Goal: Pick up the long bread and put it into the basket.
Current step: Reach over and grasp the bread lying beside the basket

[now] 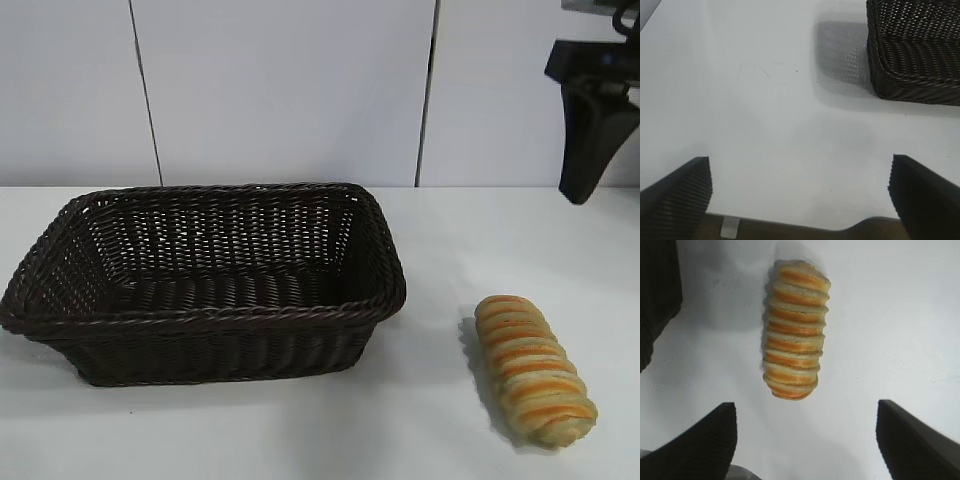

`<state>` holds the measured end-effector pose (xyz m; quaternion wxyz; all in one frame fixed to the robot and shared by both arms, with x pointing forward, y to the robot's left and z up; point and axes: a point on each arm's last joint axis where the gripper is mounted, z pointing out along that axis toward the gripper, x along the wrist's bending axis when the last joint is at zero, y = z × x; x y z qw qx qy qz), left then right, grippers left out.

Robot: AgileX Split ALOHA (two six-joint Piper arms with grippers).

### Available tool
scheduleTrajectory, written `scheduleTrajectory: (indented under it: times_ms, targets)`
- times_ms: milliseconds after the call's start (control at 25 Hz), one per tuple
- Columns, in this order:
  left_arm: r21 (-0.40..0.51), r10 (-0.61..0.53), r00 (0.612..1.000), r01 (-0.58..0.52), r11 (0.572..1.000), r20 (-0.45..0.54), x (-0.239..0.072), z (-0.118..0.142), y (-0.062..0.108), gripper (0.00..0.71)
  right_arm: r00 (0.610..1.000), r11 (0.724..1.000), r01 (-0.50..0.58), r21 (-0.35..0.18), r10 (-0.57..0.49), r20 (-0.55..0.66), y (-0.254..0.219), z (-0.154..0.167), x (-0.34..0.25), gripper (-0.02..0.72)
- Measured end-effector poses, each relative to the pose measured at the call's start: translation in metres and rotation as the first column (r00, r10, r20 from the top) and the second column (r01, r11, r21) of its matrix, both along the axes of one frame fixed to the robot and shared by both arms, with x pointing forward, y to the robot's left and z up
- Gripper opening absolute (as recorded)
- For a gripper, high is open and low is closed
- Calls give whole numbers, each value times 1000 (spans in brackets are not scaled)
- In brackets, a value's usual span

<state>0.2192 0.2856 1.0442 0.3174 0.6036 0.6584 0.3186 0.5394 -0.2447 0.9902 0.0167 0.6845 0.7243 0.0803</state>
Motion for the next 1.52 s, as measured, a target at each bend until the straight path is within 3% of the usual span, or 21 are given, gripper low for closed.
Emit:
scheduleTrajectory:
  times_ms: [360,600,1000,1080,1120,1200,1400,1520]
  targets:
    - [0,0,1000,0,1000,0,0,0,0,694,1000,996,28,83,-27,-16,10,-45,18,535]
    - [0,0,1000,0,1000,0,0,0,0,694,996,997,32,71,-26,-81,11,-71,22,535]
    - [0,0,1000,0,1000,0,0,0,0,694,998,997,38,66,-34,-51,11,-87,30,531]
    - [0,0,1000,0,1000,0,0,0,0,694,998,997,39,68,-36,-46,11,-87,31,420]
    - [0,0,1000,0,1000,0,0,0,0,694,999,997,34,67,-31,-42,11,-87,31,277]
    - [0,0,1000,0,1000,0,0,0,0,694,999,997,32,66,-30,-39,11,-87,31,129]
    - [0,0,1000,0,1000,0,0,0,0,694,998,998,21,65,-18,-58,11,-84,31,94]
    - [0,0,1000,0,1000,0,0,0,0,694,998,997,-10,71,14,-63,13,-60,36,94]
